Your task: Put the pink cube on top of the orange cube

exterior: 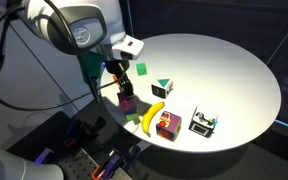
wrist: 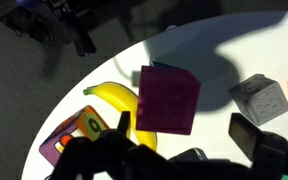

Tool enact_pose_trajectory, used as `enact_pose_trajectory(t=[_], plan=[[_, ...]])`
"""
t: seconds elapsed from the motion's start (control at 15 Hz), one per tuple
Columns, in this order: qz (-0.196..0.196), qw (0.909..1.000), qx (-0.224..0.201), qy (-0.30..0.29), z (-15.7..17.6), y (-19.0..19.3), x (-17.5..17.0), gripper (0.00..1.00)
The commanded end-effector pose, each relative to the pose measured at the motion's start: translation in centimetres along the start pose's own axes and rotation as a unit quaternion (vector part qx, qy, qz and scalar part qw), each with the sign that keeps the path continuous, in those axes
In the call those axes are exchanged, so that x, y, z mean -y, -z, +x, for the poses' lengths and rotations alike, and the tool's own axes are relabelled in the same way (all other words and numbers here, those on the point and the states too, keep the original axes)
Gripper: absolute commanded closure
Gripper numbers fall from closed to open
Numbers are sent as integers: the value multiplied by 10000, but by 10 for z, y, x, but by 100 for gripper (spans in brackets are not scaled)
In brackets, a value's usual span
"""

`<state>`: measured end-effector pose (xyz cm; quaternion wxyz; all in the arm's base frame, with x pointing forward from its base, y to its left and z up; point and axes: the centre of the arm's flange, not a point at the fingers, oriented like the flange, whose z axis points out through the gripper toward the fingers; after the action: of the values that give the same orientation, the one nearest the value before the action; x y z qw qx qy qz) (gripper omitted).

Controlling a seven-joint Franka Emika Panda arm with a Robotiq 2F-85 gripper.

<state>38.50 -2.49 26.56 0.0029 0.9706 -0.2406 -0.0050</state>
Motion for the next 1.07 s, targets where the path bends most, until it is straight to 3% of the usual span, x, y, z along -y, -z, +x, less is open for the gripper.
enact_pose_trajectory(t=[0.0, 0.47, 0.53, 0.67, 0.93, 1.0], plan=[[-38, 9998, -57, -162, 3, -9, 4, 0], [-142, 9995, 8, -275, 3, -21, 1, 0], [-156, 9995, 22, -280, 3, -23, 1, 25], [-185, 9994, 47, -276, 3, -24, 1, 34], [-178, 9995, 99, -221, 4, -19, 1, 67], [-169, 9996, 98, -201, 4, -14, 0, 68]])
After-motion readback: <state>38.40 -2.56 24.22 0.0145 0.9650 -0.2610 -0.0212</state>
